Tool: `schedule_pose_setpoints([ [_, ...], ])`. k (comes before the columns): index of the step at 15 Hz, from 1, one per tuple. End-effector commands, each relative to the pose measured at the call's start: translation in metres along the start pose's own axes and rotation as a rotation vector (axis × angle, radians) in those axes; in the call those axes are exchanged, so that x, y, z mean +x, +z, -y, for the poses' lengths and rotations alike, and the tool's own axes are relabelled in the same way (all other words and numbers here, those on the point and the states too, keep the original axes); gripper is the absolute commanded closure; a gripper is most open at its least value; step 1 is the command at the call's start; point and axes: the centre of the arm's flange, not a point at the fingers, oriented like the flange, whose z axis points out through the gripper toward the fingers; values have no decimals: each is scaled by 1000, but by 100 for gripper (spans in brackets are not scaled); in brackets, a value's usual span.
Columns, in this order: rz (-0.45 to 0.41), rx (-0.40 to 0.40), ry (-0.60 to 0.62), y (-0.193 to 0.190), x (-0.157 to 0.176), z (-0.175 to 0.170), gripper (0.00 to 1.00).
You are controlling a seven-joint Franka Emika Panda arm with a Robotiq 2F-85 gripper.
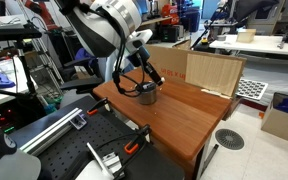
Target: Put the marker in the silver pot
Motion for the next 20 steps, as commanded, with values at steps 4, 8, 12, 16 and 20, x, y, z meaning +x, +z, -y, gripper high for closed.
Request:
schedule_pose_setpoints([
  [4, -26, 3, 20, 5, -2, 1, 94],
  [8, -15, -6, 17, 7, -3, 1, 36],
  [12, -10, -9, 14, 8, -4, 0, 6],
  [16, -8, -12, 26, 7, -2, 0, 0],
  [20, -25, 7, 54, -5, 14, 5, 0],
])
